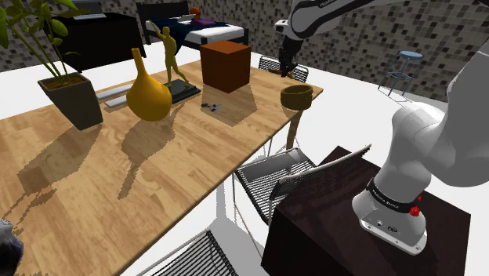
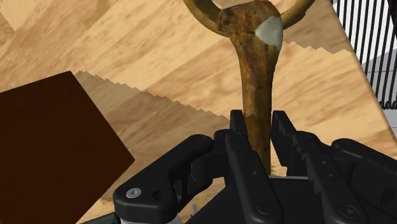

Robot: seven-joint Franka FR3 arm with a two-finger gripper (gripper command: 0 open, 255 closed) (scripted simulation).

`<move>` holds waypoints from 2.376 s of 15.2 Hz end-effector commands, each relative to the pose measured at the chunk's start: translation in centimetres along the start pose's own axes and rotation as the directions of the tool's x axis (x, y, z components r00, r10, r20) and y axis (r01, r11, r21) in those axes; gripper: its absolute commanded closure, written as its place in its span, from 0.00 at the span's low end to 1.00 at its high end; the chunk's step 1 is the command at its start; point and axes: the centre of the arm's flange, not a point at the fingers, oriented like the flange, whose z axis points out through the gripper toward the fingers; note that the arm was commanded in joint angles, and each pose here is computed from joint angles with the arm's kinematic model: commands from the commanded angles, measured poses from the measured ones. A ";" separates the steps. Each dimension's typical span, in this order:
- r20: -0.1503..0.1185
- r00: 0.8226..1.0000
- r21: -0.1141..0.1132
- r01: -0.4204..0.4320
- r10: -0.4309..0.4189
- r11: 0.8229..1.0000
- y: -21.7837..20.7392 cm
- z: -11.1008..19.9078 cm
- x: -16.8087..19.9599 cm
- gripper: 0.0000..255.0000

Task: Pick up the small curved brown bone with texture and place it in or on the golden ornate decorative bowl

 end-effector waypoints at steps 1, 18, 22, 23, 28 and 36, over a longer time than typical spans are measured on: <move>0.000 1.000 0.000 0.002 -0.002 1.000 0.7 -0.1 -2.5 1.00; 0.000 1.000 0.000 0.002 -0.002 1.000 1.8 4.4 -12.6 1.00; 0.000 1.000 0.000 0.002 -0.002 1.000 1.3 6.4 -12.7 1.00; 0.000 1.000 0.000 0.002 -0.002 1.000 1.2 7.0 -12.7 1.00; 0.000 1.000 0.000 0.002 -0.002 1.000 1.0 7.8 -12.7 1.00; 0.000 1.000 0.000 0.002 -0.002 1.000 1.0 7.8 -12.7 0.00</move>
